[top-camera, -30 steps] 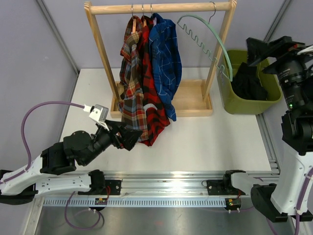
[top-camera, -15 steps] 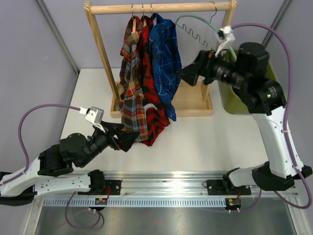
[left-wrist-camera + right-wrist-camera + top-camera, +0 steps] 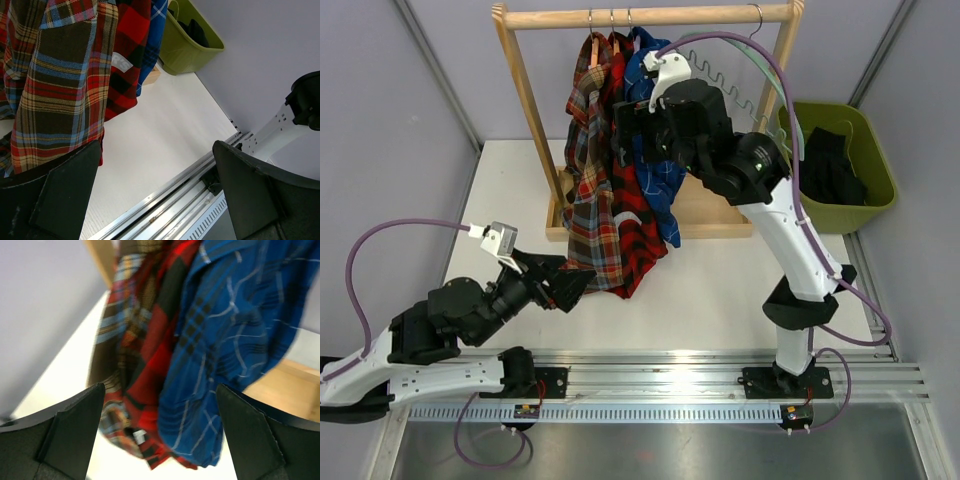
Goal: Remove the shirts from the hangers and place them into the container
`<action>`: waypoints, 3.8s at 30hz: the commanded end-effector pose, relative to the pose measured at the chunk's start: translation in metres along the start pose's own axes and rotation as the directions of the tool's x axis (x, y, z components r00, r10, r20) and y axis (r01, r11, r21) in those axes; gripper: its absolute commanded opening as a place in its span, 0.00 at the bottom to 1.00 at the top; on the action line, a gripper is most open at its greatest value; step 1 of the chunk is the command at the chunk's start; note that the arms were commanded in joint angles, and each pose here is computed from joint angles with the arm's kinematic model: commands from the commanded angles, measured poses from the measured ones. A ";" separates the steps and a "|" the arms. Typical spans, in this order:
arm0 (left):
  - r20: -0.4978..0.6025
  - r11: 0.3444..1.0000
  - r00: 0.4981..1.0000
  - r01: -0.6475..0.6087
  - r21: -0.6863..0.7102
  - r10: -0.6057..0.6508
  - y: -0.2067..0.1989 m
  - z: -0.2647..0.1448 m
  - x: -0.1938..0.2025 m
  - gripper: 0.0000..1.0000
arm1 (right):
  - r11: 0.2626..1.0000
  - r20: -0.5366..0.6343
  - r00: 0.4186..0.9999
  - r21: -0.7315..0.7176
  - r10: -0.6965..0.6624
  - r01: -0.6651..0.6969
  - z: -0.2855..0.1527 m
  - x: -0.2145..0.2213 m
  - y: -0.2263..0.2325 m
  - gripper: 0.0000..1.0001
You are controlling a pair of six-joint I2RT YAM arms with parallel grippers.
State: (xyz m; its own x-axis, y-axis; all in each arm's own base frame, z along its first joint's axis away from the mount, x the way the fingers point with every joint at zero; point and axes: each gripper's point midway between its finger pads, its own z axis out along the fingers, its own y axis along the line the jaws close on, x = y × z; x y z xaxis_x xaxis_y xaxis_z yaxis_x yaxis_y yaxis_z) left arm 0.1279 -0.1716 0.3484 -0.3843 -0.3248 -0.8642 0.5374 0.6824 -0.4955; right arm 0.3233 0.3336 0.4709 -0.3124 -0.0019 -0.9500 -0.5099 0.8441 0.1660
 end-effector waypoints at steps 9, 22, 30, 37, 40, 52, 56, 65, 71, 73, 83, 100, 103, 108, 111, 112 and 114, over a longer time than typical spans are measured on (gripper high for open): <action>0.024 0.999 0.999 0.031 -0.030 -0.030 0.011 -0.003 0.001 0.99 | 0.960 0.229 0.972 0.278 -0.056 -0.010 -0.017 -0.053 -0.040 0.98; 0.038 0.998 0.998 0.046 -0.043 -0.044 0.021 -0.010 0.002 0.99 | 0.942 0.170 0.983 0.336 -0.073 0.012 0.026 -0.032 -0.052 0.98; 0.051 0.997 0.997 0.058 -0.054 -0.055 0.030 -0.017 0.003 0.99 | 0.942 0.148 0.988 0.335 -0.047 -0.005 0.051 -0.022 -0.061 0.97; 0.054 0.996 0.997 0.065 -0.056 -0.062 0.034 -0.020 0.005 0.99 | 0.907 0.149 0.988 0.421 -0.043 -0.024 0.056 -0.019 -0.083 0.69; 0.051 0.996 0.996 0.070 -0.055 -0.068 0.034 -0.020 0.007 0.99 | 0.885 0.192 0.980 0.464 -0.049 -0.047 0.040 -0.033 -0.092 0.51; 0.032 0.998 0.998 0.056 -0.038 -0.055 0.024 -0.011 0.010 0.99 | 0.811 0.243 0.962 0.584 -0.126 -0.041 -0.017 -0.063 -0.123 0.46; 0.031 0.998 0.998 0.055 -0.037 -0.054 0.023 -0.010 0.009 0.99 | 0.821 0.245 0.958 0.571 -0.147 -0.021 -0.021 -0.066 -0.122 0.06; 0.037 0.998 0.998 0.058 -0.034 -0.056 0.021 -0.008 0.009 0.99 | 0.901 0.294 0.925 0.422 -0.240 0.099 -0.037 -0.085 -0.117 0.00; 0.042 0.998 0.998 0.053 -0.021 -0.052 0.020 -0.006 0.011 0.99 | 0.893 0.338 0.892 0.429 -0.300 0.138 -0.067 -0.106 -0.140 0.00; 0.046 0.998 0.998 0.052 -0.018 -0.051 0.020 -0.006 0.011 0.99 | 0.888 0.327 0.888 0.428 -0.324 0.166 -0.066 -0.106 -0.152 0.00; 0.066 0.998 0.996 0.066 -0.007 -0.065 0.024 -0.009 0.011 0.99 | 0.904 0.322 0.862 0.304 -0.393 0.299 -0.079 -0.110 -0.145 0.00; 0.072 0.997 0.995 0.070 -0.016 -0.068 0.031 -0.012 0.016 0.99 | 0.937 0.157 0.946 0.254 -0.284 0.240 -0.020 -0.066 -0.151 0.19; 0.077 0.997 0.995 0.071 -0.026 -0.069 0.035 -0.015 0.016 0.99 | 0.936 0.132 0.954 0.271 -0.268 0.225 -0.014 -0.061 -0.156 0.19; 0.082 0.997 0.994 0.073 -0.033 -0.070 0.038 -0.016 0.016 0.99 | 0.935 0.111 0.961 0.285 -0.251 0.212 -0.010 -0.053 -0.160 0.13; 0.081 0.997 0.994 0.075 -0.034 -0.073 0.039 -0.017 0.017 0.99 | 0.931 0.105 0.964 0.301 -0.245 0.204 -0.008 -0.049 -0.163 0.00; 0.078 0.997 0.994 0.075 -0.034 -0.072 0.040 -0.016 0.018 0.99 | 0.932 0.101 0.964 0.300 -0.245 0.205 -0.007 -0.047 -0.163 0.00; 0.078 0.996 0.994 0.077 -0.035 -0.074 0.040 -0.016 0.019 0.99 | 0.930 0.098 0.964 0.304 -0.248 0.208 -0.007 -0.048 -0.164 0.00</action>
State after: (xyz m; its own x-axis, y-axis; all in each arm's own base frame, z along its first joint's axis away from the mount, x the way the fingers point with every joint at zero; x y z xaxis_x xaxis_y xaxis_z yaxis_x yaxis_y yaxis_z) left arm 0.1260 -0.1444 0.3083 -0.3764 -0.3740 -0.8476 0.5051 0.6842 -0.5261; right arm 0.4238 0.2025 0.4704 -0.1377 -0.1916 -0.9718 -0.3299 0.9340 -0.1374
